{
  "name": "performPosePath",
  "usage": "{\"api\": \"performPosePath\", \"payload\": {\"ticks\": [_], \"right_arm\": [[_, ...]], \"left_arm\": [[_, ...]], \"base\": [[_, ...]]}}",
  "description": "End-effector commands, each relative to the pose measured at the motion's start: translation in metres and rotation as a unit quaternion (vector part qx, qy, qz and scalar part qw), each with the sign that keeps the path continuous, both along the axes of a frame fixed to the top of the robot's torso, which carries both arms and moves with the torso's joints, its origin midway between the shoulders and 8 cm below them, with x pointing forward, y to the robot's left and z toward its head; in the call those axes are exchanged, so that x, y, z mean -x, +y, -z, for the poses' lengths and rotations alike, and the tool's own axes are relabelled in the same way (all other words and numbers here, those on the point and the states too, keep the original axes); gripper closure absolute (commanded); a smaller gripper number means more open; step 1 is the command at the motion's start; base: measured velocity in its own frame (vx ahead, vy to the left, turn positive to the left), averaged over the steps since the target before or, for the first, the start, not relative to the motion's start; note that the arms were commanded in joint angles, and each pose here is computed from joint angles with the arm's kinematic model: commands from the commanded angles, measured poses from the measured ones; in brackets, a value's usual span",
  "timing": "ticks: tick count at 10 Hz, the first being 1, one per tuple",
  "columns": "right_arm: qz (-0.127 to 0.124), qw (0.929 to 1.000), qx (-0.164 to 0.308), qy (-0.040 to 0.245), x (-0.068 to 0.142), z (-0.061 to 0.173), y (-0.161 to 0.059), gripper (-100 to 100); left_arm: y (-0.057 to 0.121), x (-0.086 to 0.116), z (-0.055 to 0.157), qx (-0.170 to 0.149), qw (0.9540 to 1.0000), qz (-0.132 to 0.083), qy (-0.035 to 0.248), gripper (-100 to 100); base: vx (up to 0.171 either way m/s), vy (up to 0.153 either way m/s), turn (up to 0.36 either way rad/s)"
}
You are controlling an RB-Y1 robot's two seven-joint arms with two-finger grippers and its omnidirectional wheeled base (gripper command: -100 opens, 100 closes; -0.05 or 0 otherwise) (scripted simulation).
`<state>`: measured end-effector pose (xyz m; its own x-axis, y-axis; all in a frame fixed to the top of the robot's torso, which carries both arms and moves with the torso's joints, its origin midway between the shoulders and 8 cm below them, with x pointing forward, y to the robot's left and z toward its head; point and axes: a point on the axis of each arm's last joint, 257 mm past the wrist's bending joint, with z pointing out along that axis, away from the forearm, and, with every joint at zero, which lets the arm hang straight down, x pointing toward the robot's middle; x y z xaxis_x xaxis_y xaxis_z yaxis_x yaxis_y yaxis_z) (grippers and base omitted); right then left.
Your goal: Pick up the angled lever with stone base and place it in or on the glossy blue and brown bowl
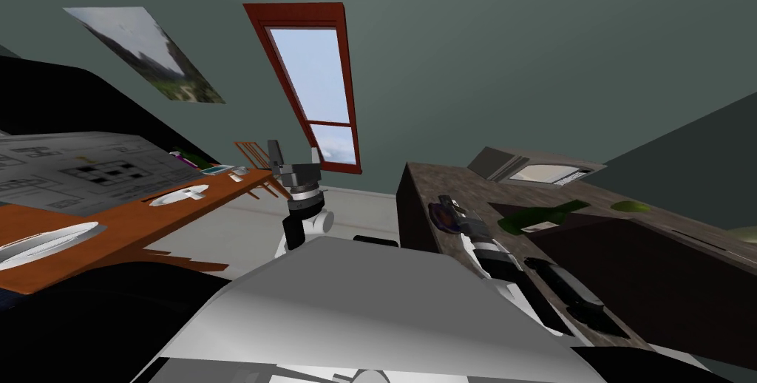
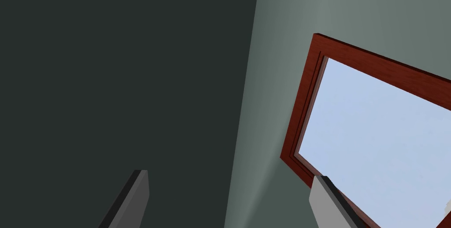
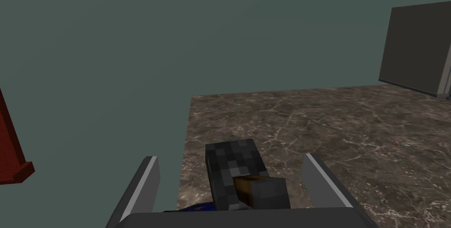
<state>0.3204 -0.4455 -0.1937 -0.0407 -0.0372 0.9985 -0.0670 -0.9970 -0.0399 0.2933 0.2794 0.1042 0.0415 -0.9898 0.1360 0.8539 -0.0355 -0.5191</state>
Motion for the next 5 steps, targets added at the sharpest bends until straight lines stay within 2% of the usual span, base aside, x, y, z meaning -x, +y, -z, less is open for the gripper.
{"api": "performPosePath", "payload": {"ticks": [1,2,3,4,5], "right_arm": [[0.001,1.0,-0.007,-0.002,0.002,-0.004,-0.005,-100],[0.003,1.0,0.002,-0.004,0.003,-0.01,-0.02,-100],[0.002,1.0,-0.006,-0.005,0.003,-0.01,-0.02,-100],[0.004,1.0,0.003,-0.007,0.004,-0.018,-0.034,-100],[0.004,1.0,-0.005,-0.007,0.004,-0.018,-0.034,-100]], "left_arm": [[0.0,0.0,0.0,0.0,1.0,0.0,0.0,0],[0.0,0.0,0.0,0.0,1.0,0.0,0.0,0],[0.0,0.0,0.0,0.0,1.0,0.0,0.0,0],[0.0,0.0,0.0,0.0,1.0,0.0,0.0,0],[0.0,0.0,0.0,0.0,1.0,0.0,0.0,0]], "base": [[-0.005,0.07,0.002],[0.001,0.075,0.013],[0.001,0.056,0.004],[-0.006,0.065,0.018],[-0.007,0.057,0.004]]}}
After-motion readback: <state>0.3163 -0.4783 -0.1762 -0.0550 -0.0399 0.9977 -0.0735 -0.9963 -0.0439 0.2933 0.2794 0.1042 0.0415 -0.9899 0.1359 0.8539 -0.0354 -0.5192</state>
